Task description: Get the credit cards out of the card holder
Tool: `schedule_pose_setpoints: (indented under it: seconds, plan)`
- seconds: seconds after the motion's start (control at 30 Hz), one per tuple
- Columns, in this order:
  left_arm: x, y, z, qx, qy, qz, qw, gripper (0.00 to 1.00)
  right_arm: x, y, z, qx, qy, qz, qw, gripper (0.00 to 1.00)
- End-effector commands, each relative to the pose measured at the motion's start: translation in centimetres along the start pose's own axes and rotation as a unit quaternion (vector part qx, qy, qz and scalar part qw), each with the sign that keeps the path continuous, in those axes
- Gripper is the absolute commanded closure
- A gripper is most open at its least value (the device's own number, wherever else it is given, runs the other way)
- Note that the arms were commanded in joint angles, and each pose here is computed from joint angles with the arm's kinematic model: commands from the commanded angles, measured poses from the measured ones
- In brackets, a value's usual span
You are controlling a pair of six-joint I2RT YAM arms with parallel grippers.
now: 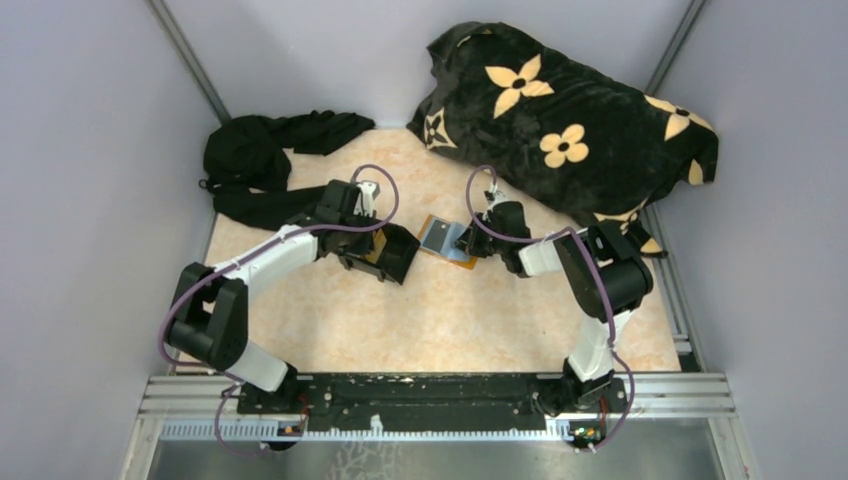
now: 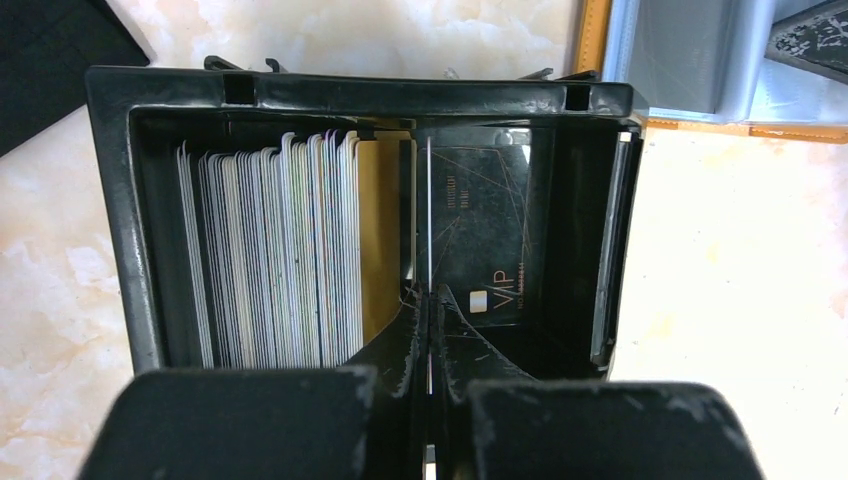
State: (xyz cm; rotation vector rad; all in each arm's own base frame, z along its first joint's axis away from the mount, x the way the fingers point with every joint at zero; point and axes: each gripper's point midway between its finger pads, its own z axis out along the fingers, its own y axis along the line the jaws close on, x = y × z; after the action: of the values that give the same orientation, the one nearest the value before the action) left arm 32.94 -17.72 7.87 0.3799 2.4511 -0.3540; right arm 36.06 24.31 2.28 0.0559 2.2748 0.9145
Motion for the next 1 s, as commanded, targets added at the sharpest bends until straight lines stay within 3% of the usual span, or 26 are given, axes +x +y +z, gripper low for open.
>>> schedule_pose_setpoints:
  seconds: [0.0,0.17,0.37,0.63,0.73,0.97]
  plan:
    - [-0.2,0.9,0.5,-0.019,-0.002,0.0,1.0,1.0,4.0,-4.7,-0.1,0.077,0.059,0.012,0.995,1.0]
    - [0.2,1.4,0.7,-0.032,0.004,-0.004,0.999,0.99,4.2,-4.7,-0.1,0.075,0.061,0.012,0.995,1.0]
    - [0.5,1.6,0.5,-0.041,0.014,-0.012,0.999,0.85,4.1,-4.7,-0.1,0.073,0.061,0.012,0.995,1.0]
    - [-0.5,2.4,-0.6,-0.069,0.0,-0.014,0.998,0.77,4.1,-4.6,-0.1,0.07,0.061,0.012,0.996,1.0]
    - [-1.5,2.6,-1.6,-0.079,-0.019,-0.015,0.997,0.76,4.2,-4.6,-0.1,0.07,0.062,0.013,0.996,1.0]
    - [-4.1,4.3,-4.5,-0.133,-0.065,0.0,0.989,0.62,4.2,-4.7,-0.1,0.07,0.06,0.013,0.996,1.0]
